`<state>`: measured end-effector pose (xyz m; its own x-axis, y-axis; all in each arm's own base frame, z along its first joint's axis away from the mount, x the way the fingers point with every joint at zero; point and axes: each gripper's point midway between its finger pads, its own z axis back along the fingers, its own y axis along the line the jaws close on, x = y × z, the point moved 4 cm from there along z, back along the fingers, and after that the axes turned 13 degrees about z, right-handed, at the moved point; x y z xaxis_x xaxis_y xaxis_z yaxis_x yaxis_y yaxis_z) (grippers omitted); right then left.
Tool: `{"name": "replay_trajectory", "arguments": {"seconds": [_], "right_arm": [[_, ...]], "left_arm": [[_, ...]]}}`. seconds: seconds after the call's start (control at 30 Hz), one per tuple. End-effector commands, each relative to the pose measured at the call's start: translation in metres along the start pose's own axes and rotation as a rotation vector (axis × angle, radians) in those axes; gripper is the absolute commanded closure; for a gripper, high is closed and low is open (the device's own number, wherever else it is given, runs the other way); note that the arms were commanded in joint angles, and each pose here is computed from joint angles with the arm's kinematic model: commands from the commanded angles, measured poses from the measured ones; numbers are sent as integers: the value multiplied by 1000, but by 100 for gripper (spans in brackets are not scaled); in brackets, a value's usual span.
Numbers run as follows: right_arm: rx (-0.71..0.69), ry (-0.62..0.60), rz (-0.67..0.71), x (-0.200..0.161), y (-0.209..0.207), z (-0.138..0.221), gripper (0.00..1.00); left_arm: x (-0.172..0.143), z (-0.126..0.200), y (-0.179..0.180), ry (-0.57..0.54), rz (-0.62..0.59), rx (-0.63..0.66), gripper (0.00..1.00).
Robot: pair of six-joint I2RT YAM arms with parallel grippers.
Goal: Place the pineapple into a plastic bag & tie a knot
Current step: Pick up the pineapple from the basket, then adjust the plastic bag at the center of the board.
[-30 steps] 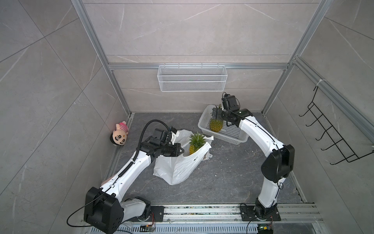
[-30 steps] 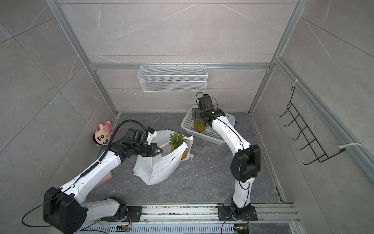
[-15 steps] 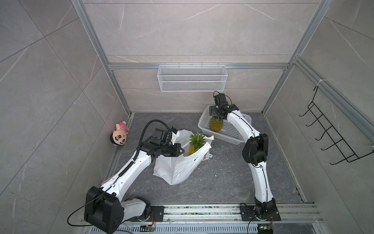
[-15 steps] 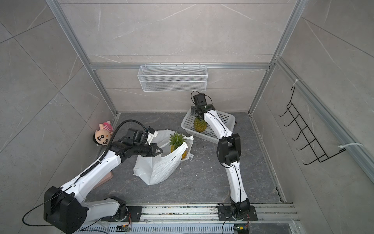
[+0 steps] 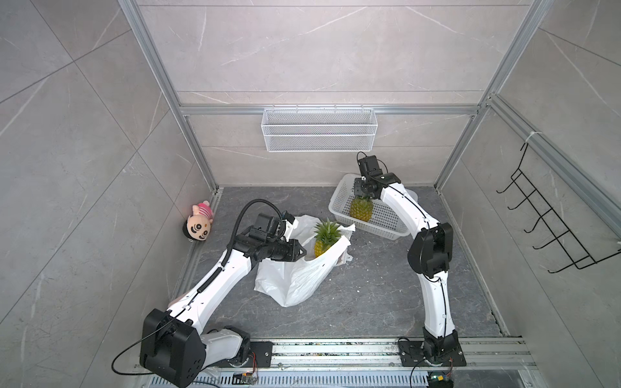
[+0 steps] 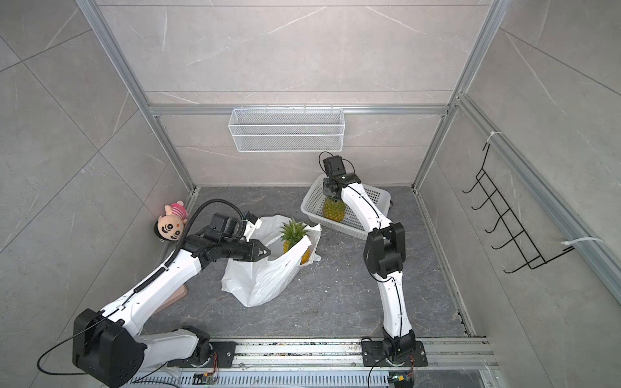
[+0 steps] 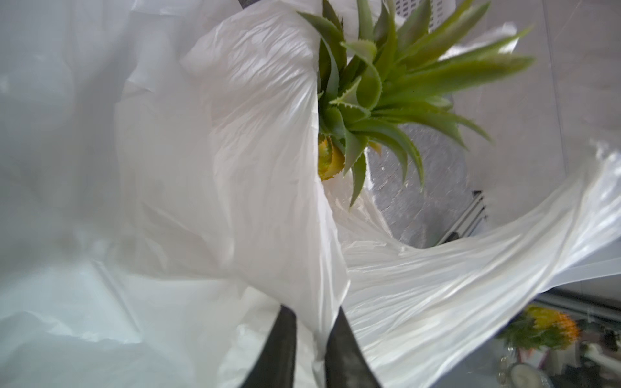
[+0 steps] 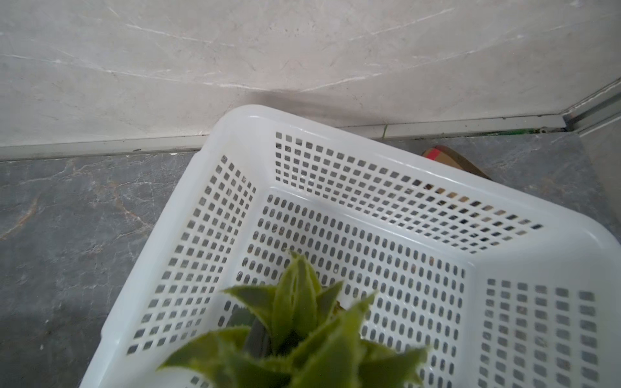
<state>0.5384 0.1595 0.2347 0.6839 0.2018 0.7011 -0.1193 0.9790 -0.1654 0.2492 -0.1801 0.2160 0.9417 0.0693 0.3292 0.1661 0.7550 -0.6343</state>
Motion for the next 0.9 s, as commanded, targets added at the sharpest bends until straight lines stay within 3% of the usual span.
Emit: {"name": "replay_trajectory", "arguments": {"seconds": [0.0,0.07,0.13,0.33,0.47,0.6,0.87], "right_arm": [[11,-247,-58,57,-27,93,100],[10,-287,-68,59,-35,119,100],[4,-310,-79,57,-45,145,100],[-25,-262,-126,16,-77,202,100],[-9,-228,-137,-20,-89,230,100],[3,-201,-146,-54,-98,258,100],[57,-169,-174,-97,-96,276,100]], "left_arm": [[12,30,-8,-120,-55,55,45],[16,44,-10,-180,-75,88,30],[16,56,-18,-226,-129,119,22],[3,72,-77,-305,-357,97,12],[-14,53,-128,-280,-561,44,8],[-22,15,-167,-224,-685,-9,3],[-24,-51,-184,-105,-745,44,6]]}}
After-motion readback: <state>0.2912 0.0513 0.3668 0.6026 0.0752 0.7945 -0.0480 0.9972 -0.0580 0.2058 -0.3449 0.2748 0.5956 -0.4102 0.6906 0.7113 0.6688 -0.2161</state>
